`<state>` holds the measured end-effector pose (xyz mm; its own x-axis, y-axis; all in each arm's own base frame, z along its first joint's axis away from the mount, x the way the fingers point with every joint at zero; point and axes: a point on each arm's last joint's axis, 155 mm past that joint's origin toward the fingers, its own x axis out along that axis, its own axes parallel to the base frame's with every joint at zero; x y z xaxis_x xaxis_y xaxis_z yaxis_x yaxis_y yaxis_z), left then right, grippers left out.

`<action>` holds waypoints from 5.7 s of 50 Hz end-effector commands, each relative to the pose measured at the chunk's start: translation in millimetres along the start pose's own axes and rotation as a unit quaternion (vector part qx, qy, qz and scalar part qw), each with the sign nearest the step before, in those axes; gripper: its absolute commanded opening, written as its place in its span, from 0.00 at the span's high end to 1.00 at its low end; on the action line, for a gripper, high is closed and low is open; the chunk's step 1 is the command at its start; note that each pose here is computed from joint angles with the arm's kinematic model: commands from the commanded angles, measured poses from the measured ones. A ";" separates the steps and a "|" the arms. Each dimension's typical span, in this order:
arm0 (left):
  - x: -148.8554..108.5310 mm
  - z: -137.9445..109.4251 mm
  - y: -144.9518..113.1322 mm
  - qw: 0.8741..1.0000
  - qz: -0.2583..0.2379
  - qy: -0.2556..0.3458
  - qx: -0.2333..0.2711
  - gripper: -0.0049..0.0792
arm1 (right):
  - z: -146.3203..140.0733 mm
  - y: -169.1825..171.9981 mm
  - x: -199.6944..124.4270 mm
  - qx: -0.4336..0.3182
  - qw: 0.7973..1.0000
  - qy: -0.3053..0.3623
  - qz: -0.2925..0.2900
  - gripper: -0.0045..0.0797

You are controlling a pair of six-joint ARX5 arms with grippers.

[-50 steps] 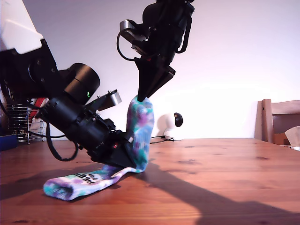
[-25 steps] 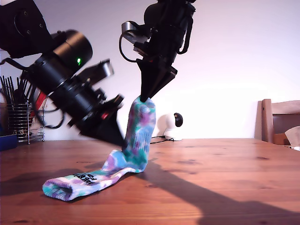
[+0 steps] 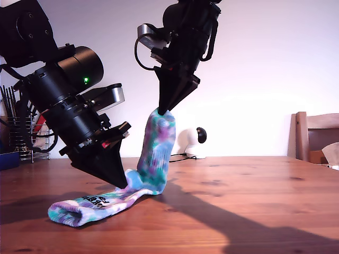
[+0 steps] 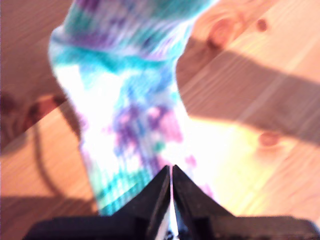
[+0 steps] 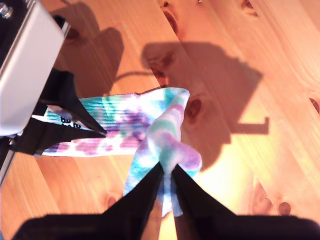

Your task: Fold the socks in front of you. After folding them, place them to the left side.

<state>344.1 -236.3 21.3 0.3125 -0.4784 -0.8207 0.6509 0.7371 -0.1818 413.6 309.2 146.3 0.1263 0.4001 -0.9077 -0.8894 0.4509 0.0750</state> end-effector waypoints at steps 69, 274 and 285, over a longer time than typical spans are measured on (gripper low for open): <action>51.1 -20.3 15.0 1.000 0.011 0.014 0.004 0.96 | -7.7 -3.8 10.9 0.007 1.000 0.012 0.007 0.96; -57.4 20.7 79.7 0.994 0.031 -0.083 -0.064 0.96 | -2.8 117.6 80.9 -0.049 0.989 0.061 0.122 0.96; -57.3 19.9 79.5 0.994 0.031 -0.082 -0.064 0.96 | -6.6 116.3 92.5 -0.046 0.989 0.068 0.125 0.96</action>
<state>397.1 -159.8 71.9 0.4804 -0.4929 -0.7255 0.5365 0.8195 -0.2015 322.4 393.2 90.5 -0.1213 0.4016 -0.9077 -0.9288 0.2767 0.2465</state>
